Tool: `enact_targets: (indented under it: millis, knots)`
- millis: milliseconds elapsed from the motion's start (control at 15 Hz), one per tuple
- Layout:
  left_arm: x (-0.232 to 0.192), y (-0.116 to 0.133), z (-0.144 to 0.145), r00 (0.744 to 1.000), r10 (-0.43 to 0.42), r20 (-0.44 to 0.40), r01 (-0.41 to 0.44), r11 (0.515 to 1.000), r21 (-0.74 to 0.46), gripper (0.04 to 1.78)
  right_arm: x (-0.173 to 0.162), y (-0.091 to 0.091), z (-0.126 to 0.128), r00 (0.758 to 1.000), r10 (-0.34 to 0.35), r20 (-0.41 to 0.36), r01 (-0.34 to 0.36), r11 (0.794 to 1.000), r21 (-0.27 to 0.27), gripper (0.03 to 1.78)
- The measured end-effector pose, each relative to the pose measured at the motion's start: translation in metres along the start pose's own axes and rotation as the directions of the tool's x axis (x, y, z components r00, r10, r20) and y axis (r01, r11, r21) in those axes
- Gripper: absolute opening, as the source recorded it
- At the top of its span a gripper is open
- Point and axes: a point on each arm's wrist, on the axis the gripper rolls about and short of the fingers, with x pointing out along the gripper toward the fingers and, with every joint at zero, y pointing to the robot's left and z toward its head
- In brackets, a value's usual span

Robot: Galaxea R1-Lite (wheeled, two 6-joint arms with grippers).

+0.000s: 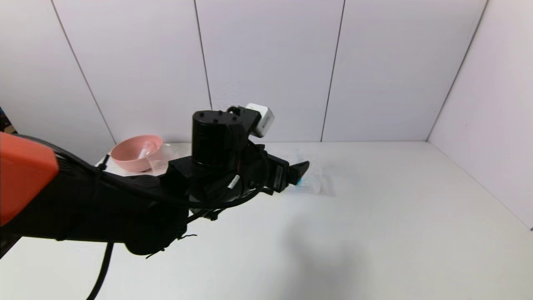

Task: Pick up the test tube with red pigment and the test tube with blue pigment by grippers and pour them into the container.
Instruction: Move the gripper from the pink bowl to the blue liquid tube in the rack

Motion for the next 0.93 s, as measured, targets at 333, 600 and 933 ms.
enact_targets:
  millis: [333, 600, 933]
  knots:
    - [0.048, -0.012, -0.011, 0.999, 0.047, -0.024, -0.048, 0.998, -0.045, 1.77, 0.000, 0.000, 0.000, 1.000, 0.000, 0.000, 0.000, 1.000, 0.000, 1.77]
    - [0.077, -0.025, -0.021, 0.995, 0.092, -0.049, -0.095, 0.993, -0.064, 1.77, 0.000, 0.000, 0.000, 1.000, 0.000, 0.000, 0.000, 1.000, 0.000, 1.77]
    - [0.105, -0.031, -0.037, 0.983, 0.159, -0.094, -0.167, 0.982, -0.086, 1.77, 0.000, 0.000, 0.000, 1.000, 0.000, 0.000, 0.000, 1.000, 0.000, 1.77]
